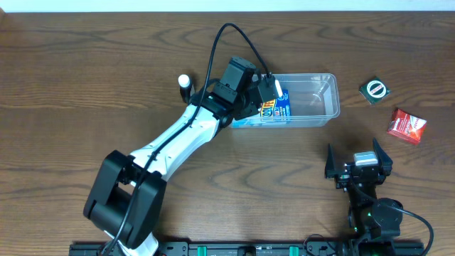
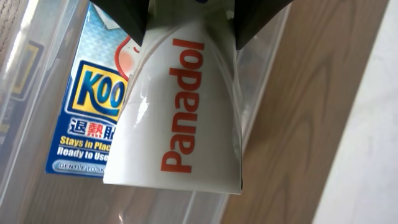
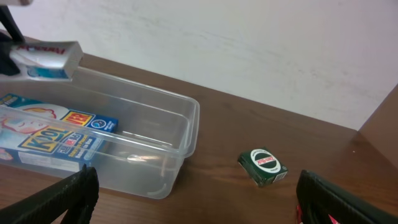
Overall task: Pack container
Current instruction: 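Lift the Panadol box and carry it over the container, then lower the Panadol box into the container and open the gripper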
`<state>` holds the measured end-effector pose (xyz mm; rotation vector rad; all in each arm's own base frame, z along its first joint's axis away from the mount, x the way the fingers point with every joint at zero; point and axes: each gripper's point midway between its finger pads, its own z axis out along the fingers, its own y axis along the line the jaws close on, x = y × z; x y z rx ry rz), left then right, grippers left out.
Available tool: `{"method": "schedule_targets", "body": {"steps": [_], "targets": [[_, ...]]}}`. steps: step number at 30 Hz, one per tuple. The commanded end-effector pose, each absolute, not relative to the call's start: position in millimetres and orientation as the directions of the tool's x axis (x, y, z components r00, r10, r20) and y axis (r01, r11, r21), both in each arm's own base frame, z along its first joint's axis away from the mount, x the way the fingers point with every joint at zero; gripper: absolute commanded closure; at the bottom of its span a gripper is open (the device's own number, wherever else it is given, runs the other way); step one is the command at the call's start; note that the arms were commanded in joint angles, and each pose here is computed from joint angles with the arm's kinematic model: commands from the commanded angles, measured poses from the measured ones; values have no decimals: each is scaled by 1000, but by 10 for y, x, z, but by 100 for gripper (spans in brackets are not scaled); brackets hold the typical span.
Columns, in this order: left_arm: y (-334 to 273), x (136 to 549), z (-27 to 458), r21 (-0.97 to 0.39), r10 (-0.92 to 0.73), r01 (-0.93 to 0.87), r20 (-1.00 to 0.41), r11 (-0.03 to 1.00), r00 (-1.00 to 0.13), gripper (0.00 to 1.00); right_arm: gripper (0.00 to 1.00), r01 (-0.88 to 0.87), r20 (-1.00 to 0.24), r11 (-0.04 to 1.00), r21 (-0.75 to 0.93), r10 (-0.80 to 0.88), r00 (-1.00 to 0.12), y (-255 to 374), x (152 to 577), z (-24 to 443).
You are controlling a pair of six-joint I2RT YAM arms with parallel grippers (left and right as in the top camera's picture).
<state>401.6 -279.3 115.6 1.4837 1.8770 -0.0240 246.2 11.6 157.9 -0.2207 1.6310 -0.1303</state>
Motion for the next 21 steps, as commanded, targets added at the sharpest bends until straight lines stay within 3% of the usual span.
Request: {"method": "schedule_targets", "body": {"steps": [1, 8, 9, 11, 12, 16, 21], "targets": [[-2823, 4004, 976, 391, 849, 870, -525, 301, -58, 63, 1, -55, -970, 972, -230, -233, -63, 91, 2461, 1568], [-2819, 4000, 861, 388, 862, 879, -504, 277, -50, 63, 1, -55, -970, 972, -230, -233, -63, 91, 2461, 1568], [-2818, 4001, 860, 388, 863, 879, -503, 277, -50, 60, 1, -55, -970, 972, -230, -233, -63, 91, 2461, 1568], [-2811, 4006, 860, 391, 864, 877, -501, 279, -52, 32, 1, -55, -970, 972, -230, -233, -63, 91, 2461, 1568], [-2804, 4011, 859, 393, 866, 875, -498, 281, -54, 27, 1, -55, -970, 972, -230, -233, -63, 91, 2461, 1568], [-2775, 4032, 859, 405, 871, 868, -487, 288, -61, 20, 1, -55, -970, 972, -230, -233, -63, 91, 2461, 1568], [-2777, 4037, 945, 415, 866, 861, -498, 295, -57, 20, 1, -55, -970, 972, -230, -233, -63, 91, 2461, 1568]]}}
